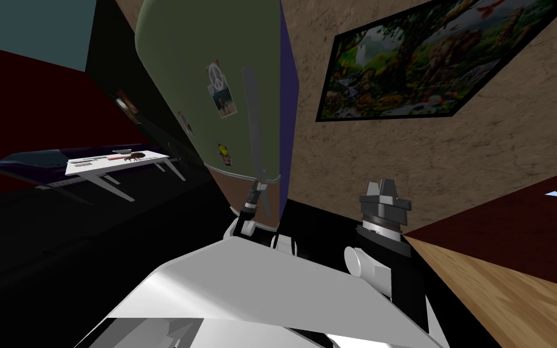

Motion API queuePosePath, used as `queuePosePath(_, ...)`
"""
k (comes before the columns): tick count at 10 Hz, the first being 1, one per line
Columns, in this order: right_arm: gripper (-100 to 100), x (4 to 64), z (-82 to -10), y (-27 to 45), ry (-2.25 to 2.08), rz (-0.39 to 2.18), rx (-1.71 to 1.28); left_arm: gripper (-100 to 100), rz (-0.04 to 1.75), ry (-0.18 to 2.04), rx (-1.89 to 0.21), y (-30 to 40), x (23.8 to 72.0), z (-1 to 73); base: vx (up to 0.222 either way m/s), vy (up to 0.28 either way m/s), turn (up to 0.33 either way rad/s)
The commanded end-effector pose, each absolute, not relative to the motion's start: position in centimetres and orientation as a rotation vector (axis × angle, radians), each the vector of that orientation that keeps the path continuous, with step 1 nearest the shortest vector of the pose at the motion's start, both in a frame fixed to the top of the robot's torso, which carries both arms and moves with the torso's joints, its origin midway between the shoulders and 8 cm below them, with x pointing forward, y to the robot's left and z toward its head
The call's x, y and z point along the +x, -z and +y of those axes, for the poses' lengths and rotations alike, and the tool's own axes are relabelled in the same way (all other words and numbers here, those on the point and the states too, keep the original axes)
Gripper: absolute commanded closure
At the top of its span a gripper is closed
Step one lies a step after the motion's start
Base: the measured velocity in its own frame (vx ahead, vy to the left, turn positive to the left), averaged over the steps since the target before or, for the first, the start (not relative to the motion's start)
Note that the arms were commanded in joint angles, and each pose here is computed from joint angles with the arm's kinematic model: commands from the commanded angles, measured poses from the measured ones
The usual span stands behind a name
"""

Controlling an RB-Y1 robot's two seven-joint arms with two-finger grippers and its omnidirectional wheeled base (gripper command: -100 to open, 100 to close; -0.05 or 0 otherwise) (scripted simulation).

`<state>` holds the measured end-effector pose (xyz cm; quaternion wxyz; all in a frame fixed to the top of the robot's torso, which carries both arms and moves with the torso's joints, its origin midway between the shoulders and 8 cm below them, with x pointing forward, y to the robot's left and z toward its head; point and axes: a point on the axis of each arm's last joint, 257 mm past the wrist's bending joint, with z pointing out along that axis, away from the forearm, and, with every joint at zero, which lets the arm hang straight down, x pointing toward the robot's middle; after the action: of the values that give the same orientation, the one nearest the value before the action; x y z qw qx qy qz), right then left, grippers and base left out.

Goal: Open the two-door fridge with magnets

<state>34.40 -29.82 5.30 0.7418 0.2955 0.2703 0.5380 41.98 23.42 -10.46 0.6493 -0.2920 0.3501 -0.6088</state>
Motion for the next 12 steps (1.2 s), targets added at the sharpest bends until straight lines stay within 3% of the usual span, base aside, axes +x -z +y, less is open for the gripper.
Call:
queuePosePath(1, 0, 34.4, -29.8, -5.3, -1.179, 0.592, 0.648, 100, 0.793, 1.384, -0.657, 11.5, 41.3, 23.3, -0.022, 0.004, -0.003)
queuePosePath(2, 0, 34.4, -29.8, -5.3, -1.179, 0.592, 0.648, 100, 0.794, 1.384, -0.659, 11.2, 41.4, 23.3, -0.01, 0.002, -0.001)
queuePosePath(3, 0, 34.4, -29.8, -5.3, -1.179, 0.592, 0.648, -100, 0.829, 1.365, -0.648, 11.2, 42.2, 23.5, -0.018, -0.019, 0.017)
queuePosePath(12, 0, 34.4, -29.8, -5.3, -1.179, 0.592, 0.648, -100, 0.941, 1.275, -0.659, 10.5, 46.7, 24.2, -0.029, -0.032, 0.019)
